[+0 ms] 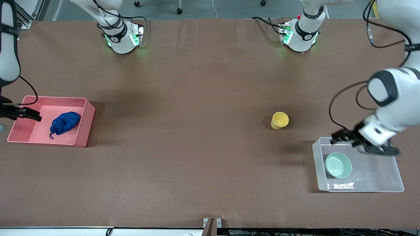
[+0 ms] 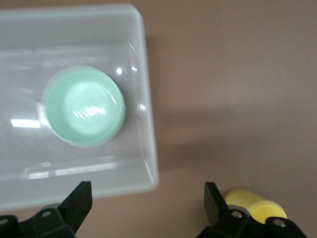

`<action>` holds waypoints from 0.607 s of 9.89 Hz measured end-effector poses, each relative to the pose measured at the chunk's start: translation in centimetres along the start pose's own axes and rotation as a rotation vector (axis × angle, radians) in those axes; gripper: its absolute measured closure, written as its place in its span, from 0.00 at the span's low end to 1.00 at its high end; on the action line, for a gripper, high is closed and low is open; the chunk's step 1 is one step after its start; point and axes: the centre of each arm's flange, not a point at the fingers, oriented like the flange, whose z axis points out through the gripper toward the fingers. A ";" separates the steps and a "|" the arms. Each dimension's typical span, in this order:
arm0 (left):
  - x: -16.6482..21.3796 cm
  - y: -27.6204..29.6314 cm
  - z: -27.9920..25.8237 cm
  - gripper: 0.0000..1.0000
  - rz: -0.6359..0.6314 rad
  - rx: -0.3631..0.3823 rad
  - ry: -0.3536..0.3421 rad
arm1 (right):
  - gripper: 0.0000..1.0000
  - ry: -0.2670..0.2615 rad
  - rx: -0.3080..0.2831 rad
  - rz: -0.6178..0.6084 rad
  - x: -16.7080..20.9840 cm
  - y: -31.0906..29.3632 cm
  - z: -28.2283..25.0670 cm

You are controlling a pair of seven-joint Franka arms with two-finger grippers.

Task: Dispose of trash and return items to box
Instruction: 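Release the bag and bowl, then reach the left gripper to the yellow cup, then grasp the yellow cup with the left gripper and carry it to the box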

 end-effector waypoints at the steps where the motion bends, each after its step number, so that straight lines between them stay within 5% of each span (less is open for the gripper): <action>1: -2.2 3.1 2.3 0.00 0.037 -0.012 -0.043 | 0.00 0.004 0.003 0.058 -0.6 -3.6 -2.0; 3: -4.7 8.2 6.5 0.00 0.057 -0.027 -0.075 | 0.00 0.002 0.006 0.126 -2.1 -8.9 -6.8; 6: -6.6 11.8 11.5 0.11 0.106 -0.042 -0.137 | 0.00 0.006 0.007 0.086 -3.8 -7.3 -16.5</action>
